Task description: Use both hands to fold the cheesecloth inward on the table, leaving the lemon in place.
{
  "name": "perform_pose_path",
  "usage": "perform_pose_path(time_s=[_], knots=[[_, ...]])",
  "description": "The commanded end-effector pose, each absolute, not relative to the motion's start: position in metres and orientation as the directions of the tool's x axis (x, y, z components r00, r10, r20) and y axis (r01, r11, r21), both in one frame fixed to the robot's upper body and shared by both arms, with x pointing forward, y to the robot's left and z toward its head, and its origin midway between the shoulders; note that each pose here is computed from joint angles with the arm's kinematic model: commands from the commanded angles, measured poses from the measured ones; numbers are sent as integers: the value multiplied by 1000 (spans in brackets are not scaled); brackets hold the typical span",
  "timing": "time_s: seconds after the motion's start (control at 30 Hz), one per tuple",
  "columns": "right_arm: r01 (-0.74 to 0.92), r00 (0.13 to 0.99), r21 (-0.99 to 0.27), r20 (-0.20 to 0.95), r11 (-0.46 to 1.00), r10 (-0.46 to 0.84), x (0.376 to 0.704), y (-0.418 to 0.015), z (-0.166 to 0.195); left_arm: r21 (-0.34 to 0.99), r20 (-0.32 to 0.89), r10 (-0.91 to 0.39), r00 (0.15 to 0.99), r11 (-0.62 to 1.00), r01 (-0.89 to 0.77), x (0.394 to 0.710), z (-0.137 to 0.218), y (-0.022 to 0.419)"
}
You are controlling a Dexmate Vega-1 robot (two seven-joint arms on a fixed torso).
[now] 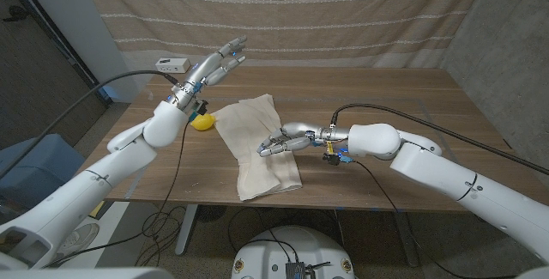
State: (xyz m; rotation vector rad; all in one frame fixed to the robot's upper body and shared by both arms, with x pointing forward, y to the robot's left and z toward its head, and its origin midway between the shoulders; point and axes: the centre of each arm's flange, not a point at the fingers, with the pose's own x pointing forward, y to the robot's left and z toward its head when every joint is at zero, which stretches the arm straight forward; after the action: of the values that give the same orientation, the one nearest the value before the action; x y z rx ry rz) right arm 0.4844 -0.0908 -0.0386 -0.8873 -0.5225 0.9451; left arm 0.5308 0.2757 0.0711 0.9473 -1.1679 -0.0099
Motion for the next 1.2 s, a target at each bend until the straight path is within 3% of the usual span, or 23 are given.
perform_pose_path(time_s=[0.03,0.63,1.2], knots=[[-379,550,-754,282,536,786,495,-118,-35,643,761,-458,460,630,-436,532,63,275],[-215,590,-633,522,743,616,519,-151,-21,662,707,-449,547,693,-287,547,21,280],[-146,621,-577,579,804,528,535,-169,-2,562,699,-419,580,823,-82,568,-12,292]])
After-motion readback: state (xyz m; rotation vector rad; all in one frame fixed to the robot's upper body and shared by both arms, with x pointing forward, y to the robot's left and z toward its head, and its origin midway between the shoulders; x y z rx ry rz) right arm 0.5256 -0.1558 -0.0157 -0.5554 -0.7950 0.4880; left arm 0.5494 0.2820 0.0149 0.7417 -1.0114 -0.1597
